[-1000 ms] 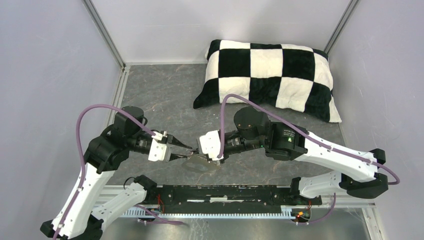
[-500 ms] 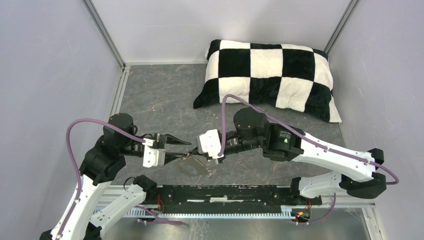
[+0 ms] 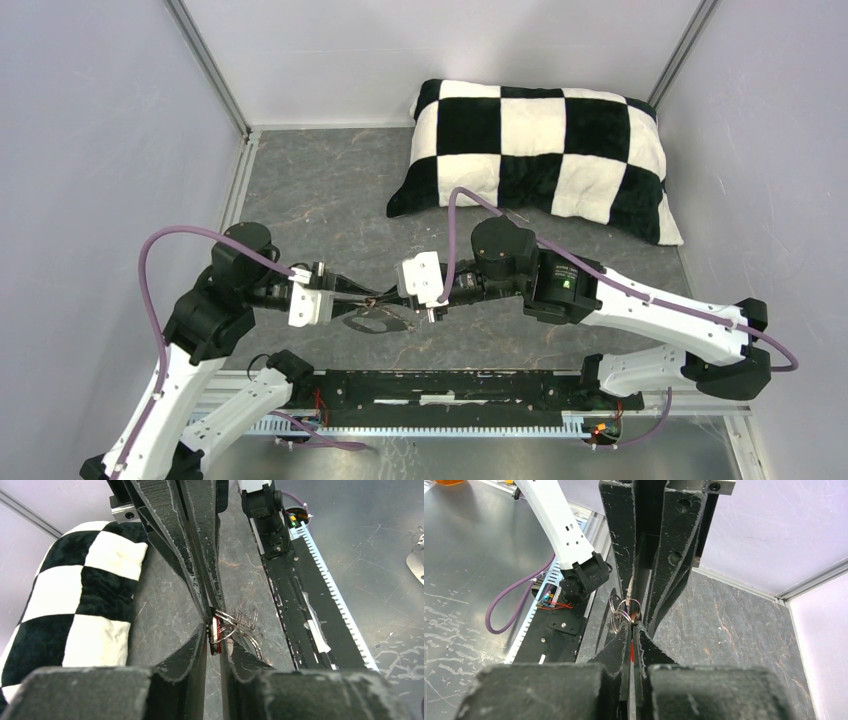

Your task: Put the keys on the keyring

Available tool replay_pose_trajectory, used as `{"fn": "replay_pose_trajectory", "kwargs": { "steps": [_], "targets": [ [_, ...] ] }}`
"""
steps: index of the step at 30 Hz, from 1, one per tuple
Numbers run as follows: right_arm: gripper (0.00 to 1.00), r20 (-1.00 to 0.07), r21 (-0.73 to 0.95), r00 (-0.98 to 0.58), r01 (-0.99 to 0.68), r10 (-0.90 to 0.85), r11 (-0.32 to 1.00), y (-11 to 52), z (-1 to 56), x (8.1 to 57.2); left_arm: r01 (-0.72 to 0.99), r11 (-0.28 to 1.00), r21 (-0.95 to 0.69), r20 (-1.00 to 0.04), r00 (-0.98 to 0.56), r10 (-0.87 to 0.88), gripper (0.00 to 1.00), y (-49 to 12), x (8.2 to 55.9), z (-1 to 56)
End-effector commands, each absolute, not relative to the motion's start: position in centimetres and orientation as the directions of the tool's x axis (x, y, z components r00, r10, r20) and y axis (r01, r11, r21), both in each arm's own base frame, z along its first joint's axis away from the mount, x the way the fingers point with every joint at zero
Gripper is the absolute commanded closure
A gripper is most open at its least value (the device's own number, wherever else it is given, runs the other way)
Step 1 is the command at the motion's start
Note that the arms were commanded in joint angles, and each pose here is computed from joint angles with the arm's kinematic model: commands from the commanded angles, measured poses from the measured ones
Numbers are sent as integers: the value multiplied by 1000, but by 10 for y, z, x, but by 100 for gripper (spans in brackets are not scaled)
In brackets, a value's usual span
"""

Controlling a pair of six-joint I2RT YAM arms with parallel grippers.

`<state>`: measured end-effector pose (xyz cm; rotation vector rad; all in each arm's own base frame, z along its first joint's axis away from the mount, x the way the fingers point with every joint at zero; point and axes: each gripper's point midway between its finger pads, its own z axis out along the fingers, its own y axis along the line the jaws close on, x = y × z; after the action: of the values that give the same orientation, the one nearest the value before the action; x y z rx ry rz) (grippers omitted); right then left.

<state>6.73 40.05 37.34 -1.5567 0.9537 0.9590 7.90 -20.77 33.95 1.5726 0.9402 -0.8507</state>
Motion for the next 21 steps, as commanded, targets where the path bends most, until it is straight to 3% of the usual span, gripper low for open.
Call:
{"fn": "replay_pose_trajectory", "kwargs": {
  "steps": [1,11,21],
  "targets": [
    [99,-925,-368,374,-925,-66,-95,392,393,74,876,-104,471,-869,481,113,81,-208,79,354],
    [99,-923,-349,343,-937,-175,4,378,377,99,775,-58,630,-762,630,148,86,-200,91,355],
    [99,-933,-338,324,-939,-158,69,377,385,108,709,-17,705,-699,698,155,89,-194,92,355]
  ]
}}
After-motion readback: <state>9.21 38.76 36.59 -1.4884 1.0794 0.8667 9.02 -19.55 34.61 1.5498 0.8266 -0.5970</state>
